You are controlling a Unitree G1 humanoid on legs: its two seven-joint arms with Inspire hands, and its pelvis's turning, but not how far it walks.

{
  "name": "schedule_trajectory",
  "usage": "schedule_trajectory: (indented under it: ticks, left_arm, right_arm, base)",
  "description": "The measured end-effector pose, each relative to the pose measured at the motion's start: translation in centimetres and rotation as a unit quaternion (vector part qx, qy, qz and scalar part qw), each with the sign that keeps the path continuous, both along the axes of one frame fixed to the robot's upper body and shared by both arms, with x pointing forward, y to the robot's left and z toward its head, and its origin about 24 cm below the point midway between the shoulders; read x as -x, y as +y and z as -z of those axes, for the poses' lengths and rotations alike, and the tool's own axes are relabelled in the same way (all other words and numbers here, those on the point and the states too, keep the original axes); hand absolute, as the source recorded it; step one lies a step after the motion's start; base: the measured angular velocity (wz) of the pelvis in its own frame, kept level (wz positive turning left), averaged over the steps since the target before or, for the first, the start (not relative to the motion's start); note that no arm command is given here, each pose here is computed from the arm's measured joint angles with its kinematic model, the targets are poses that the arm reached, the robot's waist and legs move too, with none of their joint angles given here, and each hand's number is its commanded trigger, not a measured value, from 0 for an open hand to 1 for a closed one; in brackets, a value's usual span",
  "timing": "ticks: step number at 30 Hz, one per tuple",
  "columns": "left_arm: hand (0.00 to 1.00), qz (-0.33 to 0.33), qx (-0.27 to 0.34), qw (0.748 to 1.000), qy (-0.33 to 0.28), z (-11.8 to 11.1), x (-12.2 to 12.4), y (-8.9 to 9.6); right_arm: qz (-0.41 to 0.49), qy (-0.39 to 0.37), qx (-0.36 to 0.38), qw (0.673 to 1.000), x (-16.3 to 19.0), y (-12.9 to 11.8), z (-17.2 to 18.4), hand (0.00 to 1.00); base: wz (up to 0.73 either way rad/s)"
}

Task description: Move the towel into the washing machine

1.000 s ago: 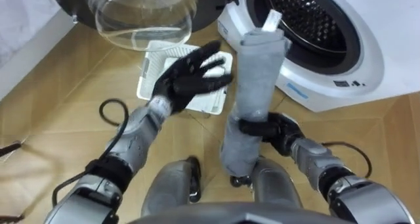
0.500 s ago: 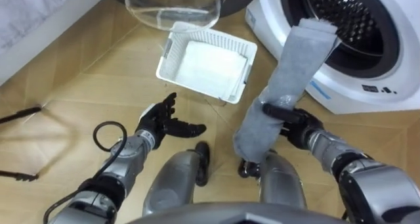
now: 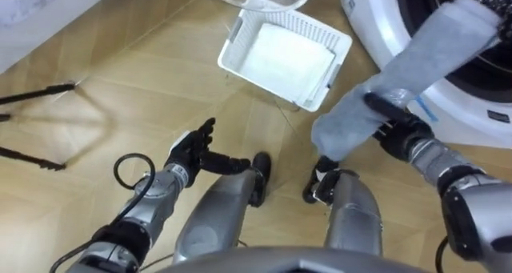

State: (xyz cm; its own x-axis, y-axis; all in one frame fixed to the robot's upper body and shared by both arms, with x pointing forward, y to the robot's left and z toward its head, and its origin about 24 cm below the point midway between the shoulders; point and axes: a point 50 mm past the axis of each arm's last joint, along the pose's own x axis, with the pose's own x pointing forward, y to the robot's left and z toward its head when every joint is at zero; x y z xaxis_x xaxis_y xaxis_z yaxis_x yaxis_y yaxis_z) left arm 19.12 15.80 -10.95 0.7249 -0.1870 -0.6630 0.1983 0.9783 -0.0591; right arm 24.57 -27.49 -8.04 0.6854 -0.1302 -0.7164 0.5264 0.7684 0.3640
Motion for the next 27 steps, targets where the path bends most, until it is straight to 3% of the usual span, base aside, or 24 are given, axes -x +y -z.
schedule_trajectory:
  ticks: [8,11,14,23,24,25,26,27]
  left_arm:
    - [0.00,-0.008,-0.004,0.999,-0.033,-1.3,0.4,0.4]
    - [0.00,-0.021,-0.002,0.999,-0.041,-1.6,1.1,0.5]
    - [0.00,-0.035,-0.038,0.998,-0.038,-1.6,1.5,2.5]
    - [0.00,-0.058,-0.068,0.995,-0.032,-1.5,1.9,3.4]
    - [0.00,-0.061,-0.070,0.995,-0.033,-1.5,1.9,3.4]
    - [0.00,-0.068,-0.072,0.995,-0.034,-1.6,1.9,3.4]
    - [0.00,-0.070,-0.074,0.994,-0.037,-1.6,1.8,3.3]
    - [0.00,-0.072,-0.078,0.993,-0.043,-1.8,1.8,3.2]
  right_arm:
    - [0.112,-0.067,-0.054,0.990,-2.5,-2.2,-3.1,1.00]
    - [0.168,-0.117,-0.072,0.976,-4.0,-4.0,-5.6,1.00]
    - [0.189,-0.180,-0.097,0.960,-6.8,-4.6,-9.5,1.00]
    - [0.215,-0.169,-0.156,0.949,-8.0,-4.3,-11.0,1.00]
    - [0.216,-0.167,-0.159,0.949,-8.1,-4.2,-11.1,0.96]
    - [0.220,-0.166,-0.168,0.947,-8.3,-4.2,-11.4,0.76]
    - [0.221,-0.166,-0.171,0.946,-8.5,-4.1,-11.6,0.00]
    - [0.222,-0.163,-0.175,0.945,-8.7,-4.0,-11.8,0.00]
  base:
    - [0.00]
    - [-0.06]
    - [-0.04]
    - [0.02]
    - [-0.05]
    - [-0.05]
    - [0.00]
    - [0.00]
